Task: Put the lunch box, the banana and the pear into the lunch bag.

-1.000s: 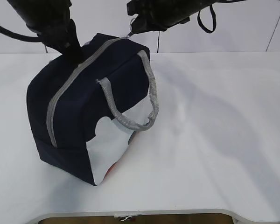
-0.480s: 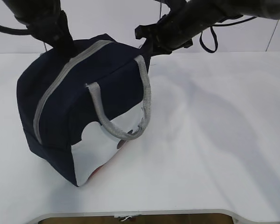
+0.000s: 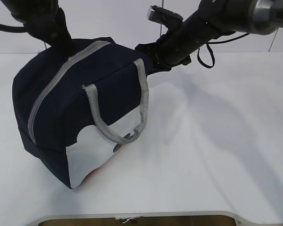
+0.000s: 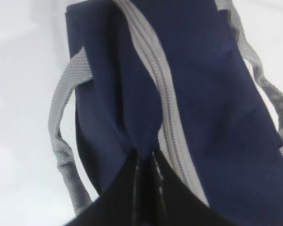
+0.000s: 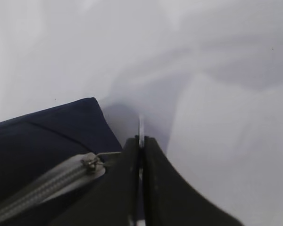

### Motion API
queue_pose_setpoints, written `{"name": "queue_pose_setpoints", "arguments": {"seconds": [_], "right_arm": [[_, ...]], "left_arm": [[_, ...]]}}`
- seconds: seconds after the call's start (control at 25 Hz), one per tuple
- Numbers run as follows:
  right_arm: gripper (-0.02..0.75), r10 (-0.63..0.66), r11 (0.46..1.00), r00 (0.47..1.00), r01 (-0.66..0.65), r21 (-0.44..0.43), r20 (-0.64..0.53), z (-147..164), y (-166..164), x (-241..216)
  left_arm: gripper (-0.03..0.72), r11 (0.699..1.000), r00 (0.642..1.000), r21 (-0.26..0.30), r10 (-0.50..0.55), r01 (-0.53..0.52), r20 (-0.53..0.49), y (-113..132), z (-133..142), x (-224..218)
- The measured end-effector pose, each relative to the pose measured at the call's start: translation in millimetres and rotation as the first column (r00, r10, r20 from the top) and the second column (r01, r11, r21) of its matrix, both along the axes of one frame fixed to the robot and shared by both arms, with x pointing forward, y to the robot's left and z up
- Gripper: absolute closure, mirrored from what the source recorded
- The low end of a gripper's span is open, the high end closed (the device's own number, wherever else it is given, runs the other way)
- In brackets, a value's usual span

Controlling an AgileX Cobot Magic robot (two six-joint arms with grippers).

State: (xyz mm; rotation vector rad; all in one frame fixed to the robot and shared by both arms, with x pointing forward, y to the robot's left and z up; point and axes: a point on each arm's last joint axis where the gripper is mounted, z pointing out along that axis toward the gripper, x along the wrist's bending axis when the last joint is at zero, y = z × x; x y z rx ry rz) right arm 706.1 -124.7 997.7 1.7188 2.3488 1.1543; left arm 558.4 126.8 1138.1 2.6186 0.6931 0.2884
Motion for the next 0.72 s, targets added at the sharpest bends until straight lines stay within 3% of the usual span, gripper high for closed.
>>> {"name": "queue_pose_setpoints", "arguments": {"seconds": [0.56, 0.72], "right_arm": [[0.723, 0.045, 0.999, 0.999, -0.045, -0.007, -0.004, 14, 1, 0], [0.660, 0.061, 0.998, 0.998, -0.061, -0.011, -0.026, 13, 0, -2]], "left_arm": [[0.695, 1.000, 1.000, -0.007, -0.003, 0.003, -0.012, -1, 0, -1], [0.695, 1.000, 1.000, -0.018, -0.003, 0.002, -0.021, -2, 0, -2]]}}
